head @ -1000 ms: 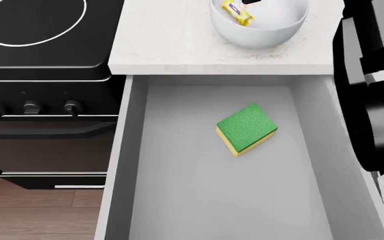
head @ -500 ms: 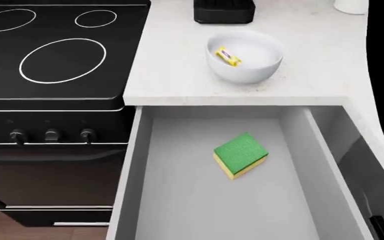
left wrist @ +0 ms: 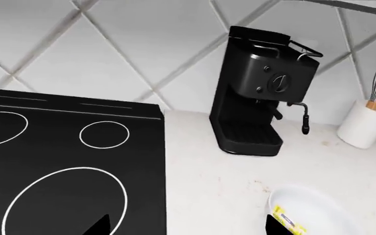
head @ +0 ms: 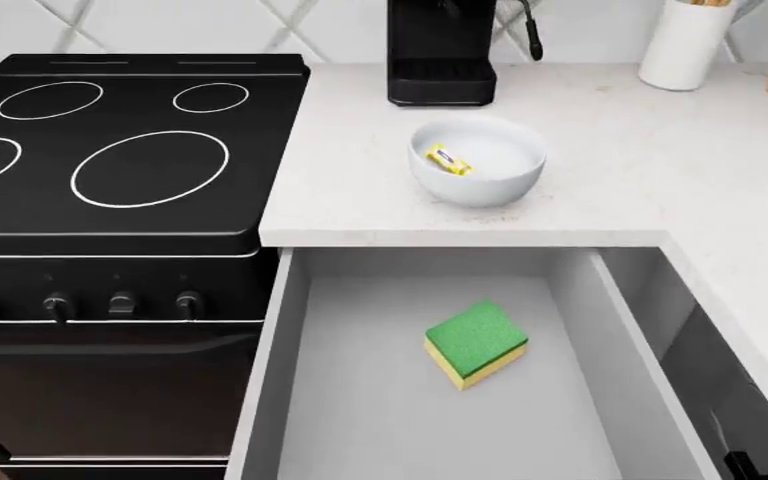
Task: Place the bar in the bowl and close the drawer.
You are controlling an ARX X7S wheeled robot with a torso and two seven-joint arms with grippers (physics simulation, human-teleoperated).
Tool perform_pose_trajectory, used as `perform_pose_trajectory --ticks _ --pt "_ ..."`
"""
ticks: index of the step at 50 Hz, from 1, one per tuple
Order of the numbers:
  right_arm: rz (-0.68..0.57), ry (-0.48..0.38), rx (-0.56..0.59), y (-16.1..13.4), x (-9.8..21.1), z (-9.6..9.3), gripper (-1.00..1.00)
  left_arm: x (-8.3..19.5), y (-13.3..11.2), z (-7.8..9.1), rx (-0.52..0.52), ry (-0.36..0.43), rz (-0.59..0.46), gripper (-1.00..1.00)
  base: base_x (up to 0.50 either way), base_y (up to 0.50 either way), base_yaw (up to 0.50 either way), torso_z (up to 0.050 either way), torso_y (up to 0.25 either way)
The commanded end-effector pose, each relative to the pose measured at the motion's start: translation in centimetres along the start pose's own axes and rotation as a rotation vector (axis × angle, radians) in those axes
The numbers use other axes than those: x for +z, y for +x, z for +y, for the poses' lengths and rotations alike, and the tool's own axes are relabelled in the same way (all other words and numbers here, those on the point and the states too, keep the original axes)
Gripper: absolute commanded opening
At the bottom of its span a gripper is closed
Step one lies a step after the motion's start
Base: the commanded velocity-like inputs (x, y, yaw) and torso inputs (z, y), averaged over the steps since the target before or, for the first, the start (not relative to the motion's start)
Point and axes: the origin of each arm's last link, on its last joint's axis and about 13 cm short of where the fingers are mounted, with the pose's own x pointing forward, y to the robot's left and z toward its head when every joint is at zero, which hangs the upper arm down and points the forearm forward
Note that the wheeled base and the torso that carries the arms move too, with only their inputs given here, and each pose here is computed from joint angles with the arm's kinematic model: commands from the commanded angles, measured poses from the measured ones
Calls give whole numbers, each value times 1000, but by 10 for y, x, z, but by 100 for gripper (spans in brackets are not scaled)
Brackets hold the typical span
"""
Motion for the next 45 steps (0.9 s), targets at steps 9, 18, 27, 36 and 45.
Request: perform_pose_trajectory --ticks 9,18,27,36,45 --pt "46 -55 138 -44 -52 -2 100 -35 -39 6 -75 73 22 100 0 0 0 -3 250" --pt "51 -65 126 -49 -54 -2 100 -34 -44 5 -88 59 2 100 0 468 0 0 28" --pt "63 -92 111 -55 -51 1 100 -33 -47 4 -87 63 -2 100 0 500 0 0 0" --pt "58 -100 114 -59 -51 2 100 -33 -48 4 -95 61 1 100 0 500 0 0 0" --pt "67 -100 137 -56 -55 6 100 -36 -47 3 -106 57 10 100 0 500 0 0 0"
